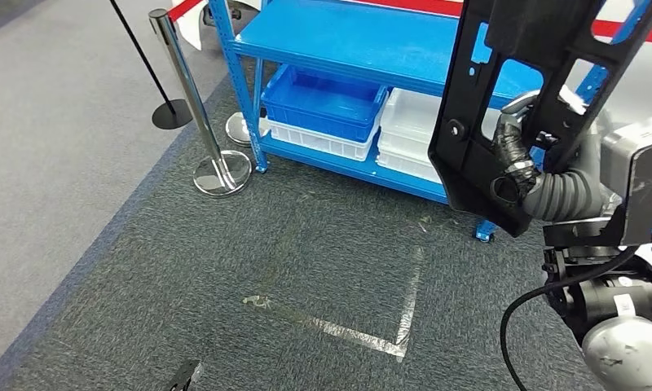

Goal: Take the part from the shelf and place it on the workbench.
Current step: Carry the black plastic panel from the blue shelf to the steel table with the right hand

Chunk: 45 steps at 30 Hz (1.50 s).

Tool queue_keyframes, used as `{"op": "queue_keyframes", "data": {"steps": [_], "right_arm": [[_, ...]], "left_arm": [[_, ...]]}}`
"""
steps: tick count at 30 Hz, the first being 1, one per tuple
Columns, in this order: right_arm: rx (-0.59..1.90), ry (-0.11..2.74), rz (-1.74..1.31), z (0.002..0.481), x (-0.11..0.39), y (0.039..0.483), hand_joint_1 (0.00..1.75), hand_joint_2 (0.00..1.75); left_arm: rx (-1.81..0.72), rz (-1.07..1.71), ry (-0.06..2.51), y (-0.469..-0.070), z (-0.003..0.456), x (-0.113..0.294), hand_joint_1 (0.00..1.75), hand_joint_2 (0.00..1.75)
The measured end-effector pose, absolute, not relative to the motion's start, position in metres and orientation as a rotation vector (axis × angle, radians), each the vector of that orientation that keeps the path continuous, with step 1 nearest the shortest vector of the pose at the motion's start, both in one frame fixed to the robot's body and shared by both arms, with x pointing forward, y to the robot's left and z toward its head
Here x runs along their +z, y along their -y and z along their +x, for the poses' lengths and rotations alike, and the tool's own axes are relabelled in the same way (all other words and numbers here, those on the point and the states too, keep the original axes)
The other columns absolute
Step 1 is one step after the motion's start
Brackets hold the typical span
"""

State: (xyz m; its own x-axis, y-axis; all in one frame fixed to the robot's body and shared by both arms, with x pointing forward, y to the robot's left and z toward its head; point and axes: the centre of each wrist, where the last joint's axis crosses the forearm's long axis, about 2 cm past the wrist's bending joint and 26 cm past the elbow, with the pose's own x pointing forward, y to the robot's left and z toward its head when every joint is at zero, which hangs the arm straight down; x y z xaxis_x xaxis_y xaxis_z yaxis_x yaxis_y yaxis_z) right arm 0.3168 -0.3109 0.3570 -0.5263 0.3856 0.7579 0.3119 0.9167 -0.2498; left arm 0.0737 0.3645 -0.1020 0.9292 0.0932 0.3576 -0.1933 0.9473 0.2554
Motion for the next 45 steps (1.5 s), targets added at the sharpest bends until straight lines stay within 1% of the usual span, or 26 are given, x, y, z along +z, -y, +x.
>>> {"op": "queue_keyframes", "data": {"steps": [12,19,29,36,45], "right_arm": [[0.085,2.173,-0.505,0.310,0.358,0.315,1.75,1.75],[0.099,2.138,-0.487,0.305,0.348,0.320,1.75,1.75],[0.099,2.178,-0.498,0.299,0.351,0.324,1.75,1.75],[0.111,2.173,-0.499,0.296,0.349,0.324,1.75,1.75],[0.109,2.156,-0.482,0.292,0.342,0.325,1.75,1.75]], "left_arm": [[0.136,0.305,0.337,-0.365,0.073,-0.102,0.00,1.75],[0.122,0.320,0.389,-0.365,0.075,-0.102,0.00,1.75],[0.123,0.341,0.423,-0.371,0.074,-0.101,0.00,1.75],[0.128,0.341,0.412,-0.370,0.075,-0.101,0.00,1.75],[0.116,0.366,0.404,-0.378,0.075,-0.100,0.00,1.75]]}}
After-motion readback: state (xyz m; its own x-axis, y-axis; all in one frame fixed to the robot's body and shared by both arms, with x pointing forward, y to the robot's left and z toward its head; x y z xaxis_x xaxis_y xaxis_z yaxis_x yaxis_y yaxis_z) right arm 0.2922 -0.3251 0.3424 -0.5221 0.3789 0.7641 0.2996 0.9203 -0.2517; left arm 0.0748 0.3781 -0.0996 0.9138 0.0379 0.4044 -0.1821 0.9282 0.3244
